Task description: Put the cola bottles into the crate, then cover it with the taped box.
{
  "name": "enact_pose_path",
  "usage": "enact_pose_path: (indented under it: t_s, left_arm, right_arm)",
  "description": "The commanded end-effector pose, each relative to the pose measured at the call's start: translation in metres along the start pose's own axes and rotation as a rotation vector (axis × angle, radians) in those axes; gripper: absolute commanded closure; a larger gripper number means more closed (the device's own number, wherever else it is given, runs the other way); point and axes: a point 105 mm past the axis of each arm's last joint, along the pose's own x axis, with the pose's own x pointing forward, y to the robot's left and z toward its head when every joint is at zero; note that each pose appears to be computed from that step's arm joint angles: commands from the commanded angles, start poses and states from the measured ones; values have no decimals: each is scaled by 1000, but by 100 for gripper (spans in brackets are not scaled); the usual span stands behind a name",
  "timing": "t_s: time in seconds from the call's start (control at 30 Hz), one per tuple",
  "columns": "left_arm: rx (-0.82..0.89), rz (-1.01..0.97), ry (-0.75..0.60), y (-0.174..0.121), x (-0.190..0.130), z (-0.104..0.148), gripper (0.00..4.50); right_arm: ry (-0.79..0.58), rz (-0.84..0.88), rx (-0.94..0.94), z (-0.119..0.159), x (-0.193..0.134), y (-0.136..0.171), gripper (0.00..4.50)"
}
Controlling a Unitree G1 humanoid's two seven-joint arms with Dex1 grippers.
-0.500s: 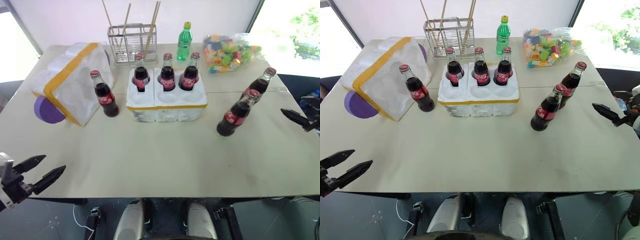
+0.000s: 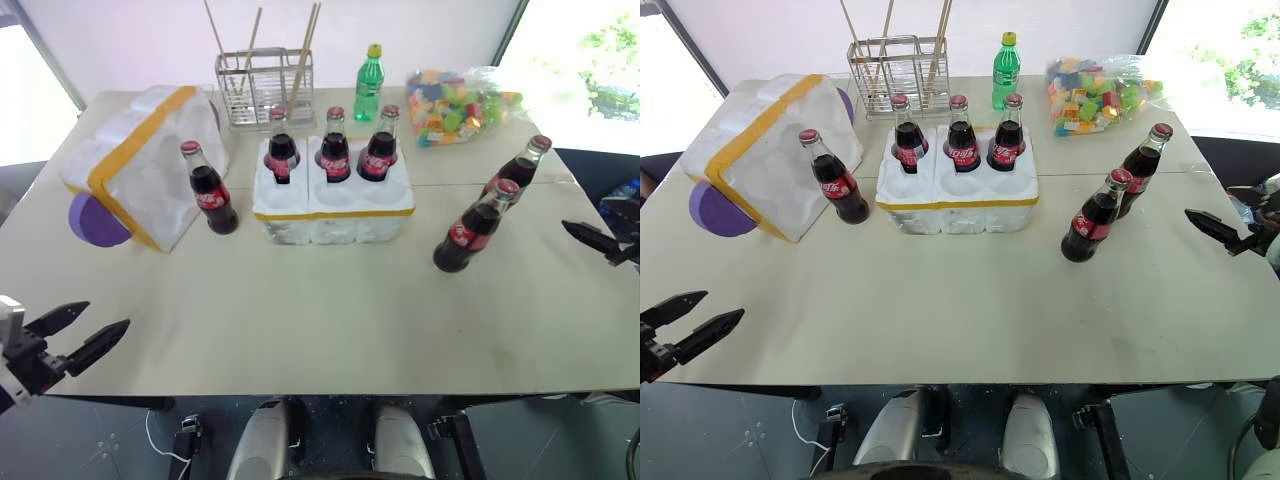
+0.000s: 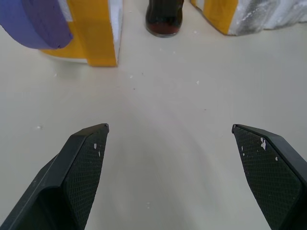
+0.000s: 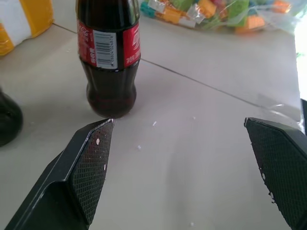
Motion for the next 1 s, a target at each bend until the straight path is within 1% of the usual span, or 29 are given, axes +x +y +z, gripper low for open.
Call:
enact_pose_path:
  t_s: [0.03, 0.13, 0.27, 0.33, 0.4, 0.47, 0.53, 0.6, 0.7, 0.83, 0.9, 1.0]
  left_arm:
    - [33, -53, -42, -13, 7, 18, 18]
    - [22, -116, -67, -28, 17, 27, 18]
    - [42, -158, -108, -39, 42, 42, 18]
    - [45, -144, -127, -37, 51, 48, 18]
    - [63, -31, -183, -24, 71, 56, 18]
    - [75, 14, -228, -24, 93, 64, 18]
    - [63, 22, -249, -26, 107, 69, 18]
    - [53, 29, -262, -25, 120, 74, 18]
    - [59, 41, -270, -22, 134, 80, 18]
    - [82, 71, -266, -15, 151, 83, 18]
    - [62, 86, -269, -12, 158, 82, 18]
    - [68, 62, -266, -17, 169, 79, 18]
  right_arm:
    - [-46, 53, -19, 26, -8, 1, 0]
    - [-54, 185, -9, 47, -17, 14, 0]
    - [-89, 326, -21, 91, -31, 32, 0]
    - [-105, 364, -27, 106, -34, 39, 0]
    - [-153, 437, -41, 132, -40, 54, 0]
    - [-196, 521, -61, 158, -47, 72, 0]
    - [-216, 576, -80, 173, -52, 87, 0]
    - [-226, 613, -102, 182, -54, 99, 0]
    - [-232, 640, -127, 188, -52, 112, 0]
    - [-223, 667, -152, 186, -47, 125, 0]
    - [-228, 685, -152, 185, -45, 130, 0]
    - [-253, 708, -145, 188, -43, 136, 0]
